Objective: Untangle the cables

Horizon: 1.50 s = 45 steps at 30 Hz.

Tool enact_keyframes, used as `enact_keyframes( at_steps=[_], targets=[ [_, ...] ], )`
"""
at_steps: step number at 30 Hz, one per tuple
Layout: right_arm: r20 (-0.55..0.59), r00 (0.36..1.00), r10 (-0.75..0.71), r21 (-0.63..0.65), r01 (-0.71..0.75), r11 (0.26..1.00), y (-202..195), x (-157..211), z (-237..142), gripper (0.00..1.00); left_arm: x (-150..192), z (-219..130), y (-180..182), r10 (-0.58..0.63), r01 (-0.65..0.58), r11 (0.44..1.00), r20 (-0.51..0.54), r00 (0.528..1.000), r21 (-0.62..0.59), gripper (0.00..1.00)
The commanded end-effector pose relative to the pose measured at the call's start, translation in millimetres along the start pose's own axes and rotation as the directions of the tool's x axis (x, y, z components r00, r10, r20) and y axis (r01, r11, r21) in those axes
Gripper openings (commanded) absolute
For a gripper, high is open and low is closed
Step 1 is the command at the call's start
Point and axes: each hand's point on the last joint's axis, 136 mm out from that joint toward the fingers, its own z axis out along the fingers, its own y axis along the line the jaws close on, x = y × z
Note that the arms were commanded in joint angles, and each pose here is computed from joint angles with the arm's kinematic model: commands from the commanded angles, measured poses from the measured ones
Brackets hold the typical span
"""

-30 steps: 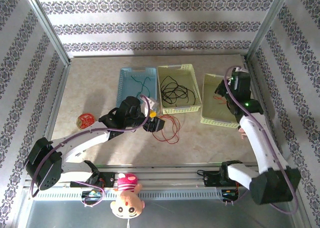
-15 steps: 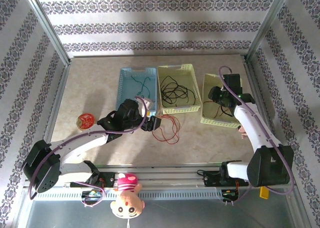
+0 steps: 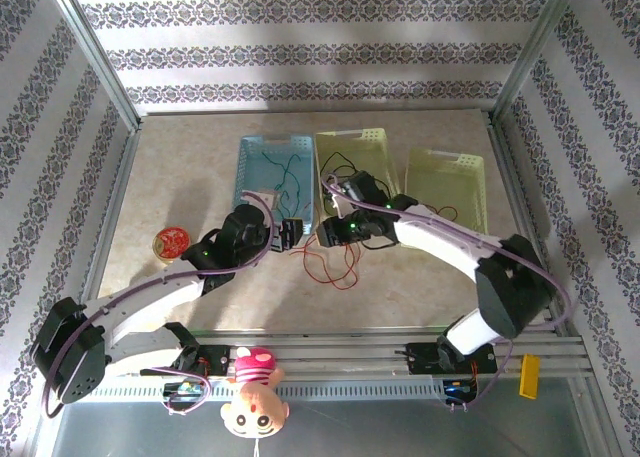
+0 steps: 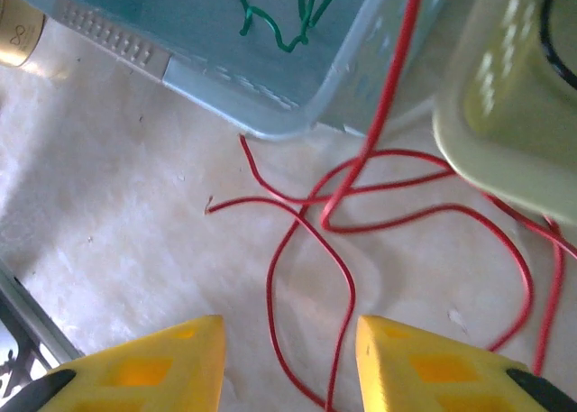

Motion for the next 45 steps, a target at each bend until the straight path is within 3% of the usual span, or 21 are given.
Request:
enact_keyframes(
  at_steps=[1,10,11,14,17,27,33,37,45],
  targets=[
    [0.039,0.999,-0.008,-0.049,0.01,0.999,14.5,-24.7,9.9,0.41,0.3,-3.4,10.6,-0.038,0.038,0.999,0.013,0.999,-0.036,0.77],
    [0.021,1.0,0.004,-0.033,-0.003,0.999,3.6,-37.5,36.8,0.36,1.9,-9.5,13.4,-0.034,0.034,0.998,0.01,0.999,-0.043,0.77],
    [0.018,1.0,0.005,-0.035,-0.005,0.999,2.9,-36.9,38.4,0.34,2.3,-9.9,13.5,-0.032,0.032,0.999,0.008,0.999,-0.043,0.77],
    [0.009,1.0,0.015,-0.033,-0.014,0.999,0.6,-33.4,40.6,0.15,1.3,-11.3,13.0,-0.027,0.027,0.999,0.009,1.0,-0.041,0.77],
    [0.02,1.0,0.017,-0.022,-0.017,1.0,-1.9,-32.0,37.0,0.07,2.1,-10.7,13.0,-0.026,0.026,0.999,0.007,1.0,-0.041,0.77],
    [0.087,0.996,-0.004,-0.069,0.01,0.998,13.7,-24.2,-9.3,0.04,2.3,-5.0,10.5,-0.029,0.029,0.999,0.006,1.0,-0.032,0.77],
    [0.171,0.985,-0.029,-0.161,0.057,0.985,41.9,-31.8,-57.9,0.04,5.3,0.6,8.5,-0.025,0.025,0.999,-0.007,1.0,-0.024,0.77],
    [0.324,0.945,-0.039,-0.185,0.104,0.977,58.0,-60.1,-115.9,0.04,8.9,4.7,7.0,-0.019,0.019,1.0,-0.024,1.0,-0.017,0.77],
    [0.679,0.732,-0.049,-0.108,0.165,0.98,66.1,-113.8,-270.0,0.05,20.0,14.3,4.6,-0.016,0.016,1.0,-0.069,0.998,-0.003,0.77]
  ],
)
